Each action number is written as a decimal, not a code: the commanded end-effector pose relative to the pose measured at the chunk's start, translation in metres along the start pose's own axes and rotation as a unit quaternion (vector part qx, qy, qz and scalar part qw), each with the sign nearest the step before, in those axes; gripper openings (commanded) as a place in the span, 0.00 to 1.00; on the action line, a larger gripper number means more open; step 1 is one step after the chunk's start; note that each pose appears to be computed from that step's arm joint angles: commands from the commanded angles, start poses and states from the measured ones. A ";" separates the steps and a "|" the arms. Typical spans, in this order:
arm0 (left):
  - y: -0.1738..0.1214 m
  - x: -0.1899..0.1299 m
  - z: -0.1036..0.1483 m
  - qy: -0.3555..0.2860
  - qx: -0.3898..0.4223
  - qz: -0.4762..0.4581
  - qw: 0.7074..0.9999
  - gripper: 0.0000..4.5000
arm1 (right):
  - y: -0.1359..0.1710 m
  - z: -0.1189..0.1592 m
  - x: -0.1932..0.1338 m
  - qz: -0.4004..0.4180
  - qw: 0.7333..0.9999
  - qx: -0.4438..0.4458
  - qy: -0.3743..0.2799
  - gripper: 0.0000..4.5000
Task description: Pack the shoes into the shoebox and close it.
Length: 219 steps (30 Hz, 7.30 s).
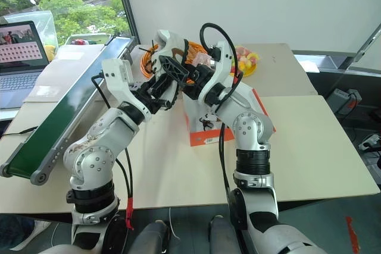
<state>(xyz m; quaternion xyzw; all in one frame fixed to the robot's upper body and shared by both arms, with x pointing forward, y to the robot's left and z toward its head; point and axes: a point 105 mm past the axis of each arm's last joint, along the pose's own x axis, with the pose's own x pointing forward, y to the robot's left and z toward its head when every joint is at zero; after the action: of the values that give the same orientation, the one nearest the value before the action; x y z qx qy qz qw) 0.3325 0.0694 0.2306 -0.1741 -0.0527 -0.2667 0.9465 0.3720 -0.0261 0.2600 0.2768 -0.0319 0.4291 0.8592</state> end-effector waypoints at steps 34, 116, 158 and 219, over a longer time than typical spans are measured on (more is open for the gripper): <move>0.040 -0.069 -0.004 0.088 0.058 0.009 0.994 0.82 | -0.075 0.066 -0.016 -0.154 0.969 -0.188 0.040 0.21; 0.029 -0.066 -0.021 0.060 0.042 0.048 0.996 0.82 | -0.178 -0.079 -0.052 -0.294 0.852 -0.260 0.346 0.21; 0.026 -0.055 -0.018 0.051 0.046 0.027 0.997 0.82 | -0.132 -0.058 -0.023 -0.112 0.874 -0.332 0.337 0.00; 0.017 -0.046 -0.022 0.209 0.201 -0.210 0.934 0.82 | -0.167 -0.102 -0.262 -0.407 0.891 0.194 -0.041 0.00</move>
<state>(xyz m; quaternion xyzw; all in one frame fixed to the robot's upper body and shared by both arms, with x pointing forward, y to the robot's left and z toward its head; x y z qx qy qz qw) 0.3066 0.1013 0.1854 0.0642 0.0806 -0.4610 0.8814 0.3094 -0.2499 0.0361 0.4355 0.1247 0.0270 0.8911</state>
